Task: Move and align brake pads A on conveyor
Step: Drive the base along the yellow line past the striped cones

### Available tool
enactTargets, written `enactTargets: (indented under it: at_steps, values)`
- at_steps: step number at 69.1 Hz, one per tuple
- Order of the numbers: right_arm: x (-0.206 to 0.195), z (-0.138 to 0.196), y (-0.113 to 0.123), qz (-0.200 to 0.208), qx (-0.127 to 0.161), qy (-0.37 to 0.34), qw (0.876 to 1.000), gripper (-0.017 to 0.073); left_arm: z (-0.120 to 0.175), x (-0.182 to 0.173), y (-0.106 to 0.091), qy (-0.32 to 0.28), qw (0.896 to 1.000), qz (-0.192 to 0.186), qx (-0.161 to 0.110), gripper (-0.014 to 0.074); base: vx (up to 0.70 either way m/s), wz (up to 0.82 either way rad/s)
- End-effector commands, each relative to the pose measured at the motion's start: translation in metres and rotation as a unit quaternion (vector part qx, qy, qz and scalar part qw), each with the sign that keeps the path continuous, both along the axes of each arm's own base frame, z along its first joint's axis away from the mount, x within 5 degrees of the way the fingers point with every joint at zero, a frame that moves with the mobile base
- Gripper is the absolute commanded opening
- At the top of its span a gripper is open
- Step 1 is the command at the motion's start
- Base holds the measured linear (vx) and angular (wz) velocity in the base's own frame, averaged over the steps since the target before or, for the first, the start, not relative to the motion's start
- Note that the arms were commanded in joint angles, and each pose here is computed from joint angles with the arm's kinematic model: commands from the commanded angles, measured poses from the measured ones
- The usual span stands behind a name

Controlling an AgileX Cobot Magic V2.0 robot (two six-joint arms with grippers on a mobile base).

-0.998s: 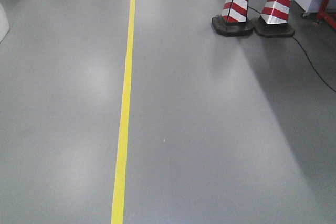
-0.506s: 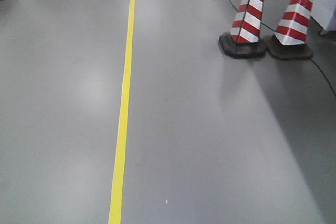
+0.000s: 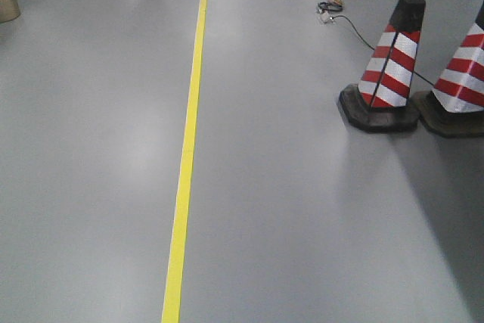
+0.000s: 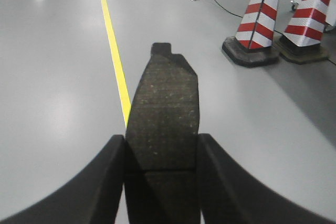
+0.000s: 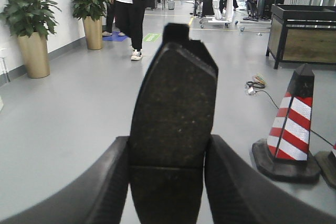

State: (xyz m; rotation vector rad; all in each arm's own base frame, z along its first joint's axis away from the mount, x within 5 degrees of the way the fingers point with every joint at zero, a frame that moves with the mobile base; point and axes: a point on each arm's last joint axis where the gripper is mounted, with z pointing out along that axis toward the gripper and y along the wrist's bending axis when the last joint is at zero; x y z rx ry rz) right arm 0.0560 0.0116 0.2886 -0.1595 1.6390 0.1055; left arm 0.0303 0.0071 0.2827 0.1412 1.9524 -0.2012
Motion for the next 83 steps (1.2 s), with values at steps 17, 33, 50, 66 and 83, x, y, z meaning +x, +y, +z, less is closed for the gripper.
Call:
enactTargets:
  at_steps: [17, 33, 50, 66, 83]
  values:
    - [-0.0001, 0.0169, -0.0018, -0.011, 0.006, -0.054, 0.998, -0.0002, 0.0160, 0.0021, -0.0019, -0.050, 0.999, -0.009, -0.013, -0.0006, 0.78, -0.02]
    - [-0.0001, 0.0169, -0.0018, -0.011, 0.006, -0.054, 0.998, -0.0002, 0.0160, 0.0021, -0.0019, -0.050, 0.999, -0.009, -0.013, -0.0006, 0.73, -0.02]
    - [-0.0001, 0.0169, -0.0018, -0.011, 0.006, -0.054, 0.998, -0.0002, 0.0161, 0.0021, -0.0020, -0.050, 0.999, -0.010, -0.013, -0.0006, 0.68, 0.01]
    - [-0.0001, 0.0171, -0.0018, -0.011, 0.007, -0.055, 0.998, -0.0002, 0.0160, 0.0021, -0.0019, -0.050, 0.999, -0.009, -0.013, -0.0006, 0.62, -0.02]
    - [-0.0001, 0.0171, -0.0018, -0.011, 0.007, -0.055, 0.998, -0.0002, 0.0160, 0.0021, -0.0019, -0.050, 0.999, -0.009, -0.013, -0.0006, 0.56, -0.01]
